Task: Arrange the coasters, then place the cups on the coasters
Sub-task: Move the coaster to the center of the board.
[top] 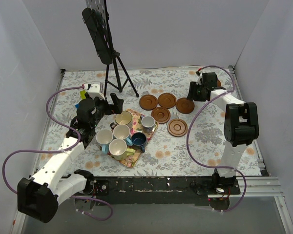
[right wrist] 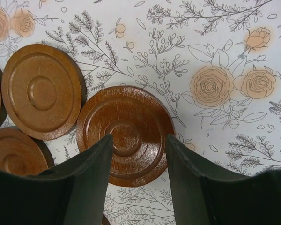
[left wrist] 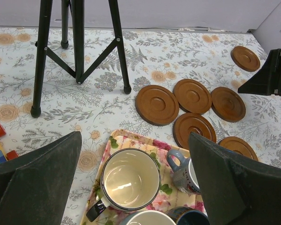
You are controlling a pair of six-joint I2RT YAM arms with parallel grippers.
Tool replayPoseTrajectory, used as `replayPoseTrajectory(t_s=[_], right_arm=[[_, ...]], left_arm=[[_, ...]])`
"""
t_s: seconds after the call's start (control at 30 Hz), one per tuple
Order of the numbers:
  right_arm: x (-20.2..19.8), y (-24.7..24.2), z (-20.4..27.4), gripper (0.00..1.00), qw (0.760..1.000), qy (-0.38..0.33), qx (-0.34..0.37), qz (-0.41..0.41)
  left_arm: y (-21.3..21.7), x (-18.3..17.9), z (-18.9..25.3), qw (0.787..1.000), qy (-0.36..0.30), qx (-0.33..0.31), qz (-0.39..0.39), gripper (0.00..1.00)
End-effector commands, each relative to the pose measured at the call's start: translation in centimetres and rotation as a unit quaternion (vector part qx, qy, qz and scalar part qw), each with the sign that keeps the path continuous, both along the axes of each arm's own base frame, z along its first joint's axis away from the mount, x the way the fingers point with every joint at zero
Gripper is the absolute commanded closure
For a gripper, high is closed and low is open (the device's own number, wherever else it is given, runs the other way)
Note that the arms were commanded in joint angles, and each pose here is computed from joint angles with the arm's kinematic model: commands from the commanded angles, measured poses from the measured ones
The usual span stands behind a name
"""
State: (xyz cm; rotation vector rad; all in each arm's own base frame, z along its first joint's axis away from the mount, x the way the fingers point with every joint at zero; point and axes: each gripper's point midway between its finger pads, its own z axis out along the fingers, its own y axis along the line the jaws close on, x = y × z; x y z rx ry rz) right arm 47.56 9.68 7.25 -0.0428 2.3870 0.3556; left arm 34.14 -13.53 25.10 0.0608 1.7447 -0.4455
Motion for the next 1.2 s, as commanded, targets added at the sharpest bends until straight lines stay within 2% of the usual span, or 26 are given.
replayPoseTrajectory(t_s=[0.0,0.27,0.47,0.73,1.0,1.1,1.17], right_arm=[[0.0,0.3,2.5,0.44,0.999,-0.032,-0.023,0.015],[1.7,5.2,5.1,0.41,0.990,-0.095,0.002,0.108],[3.9,8.2,2.8,0.40,0.980,-0.072,-0.026,0.181],[5.1,9.0,0.2,0.38,0.975,-0.055,-0.057,0.205],[4.8,9.2,-2.5,0.44,0.973,-0.030,-0.071,0.218],[4.9,9.4,-2.9,0.50,0.973,-0.029,-0.070,0.217],[5.0,9.4,-3.2,0.57,0.974,-0.027,-0.076,0.213]], left_arm=[[0.0,-0.4,1.6,1.000,-0.020,-0.009,-0.001,0.02],[-0.2,-0.4,1.5,1.000,-0.019,-0.009,-0.006,0.02],[-0.1,-0.4,1.4,1.000,-0.019,-0.007,-0.003,0.02],[-0.1,-0.4,1.5,1.000,-0.020,-0.007,-0.004,0.02],[-0.2,-0.4,1.4,1.000,-0.018,-0.008,-0.006,0.02],[-0.2,-0.4,1.5,1.000,-0.020,-0.007,-0.005,0.02],[-0.2,-0.4,1.4,1.000,-0.019,-0.007,-0.006,0.02]])
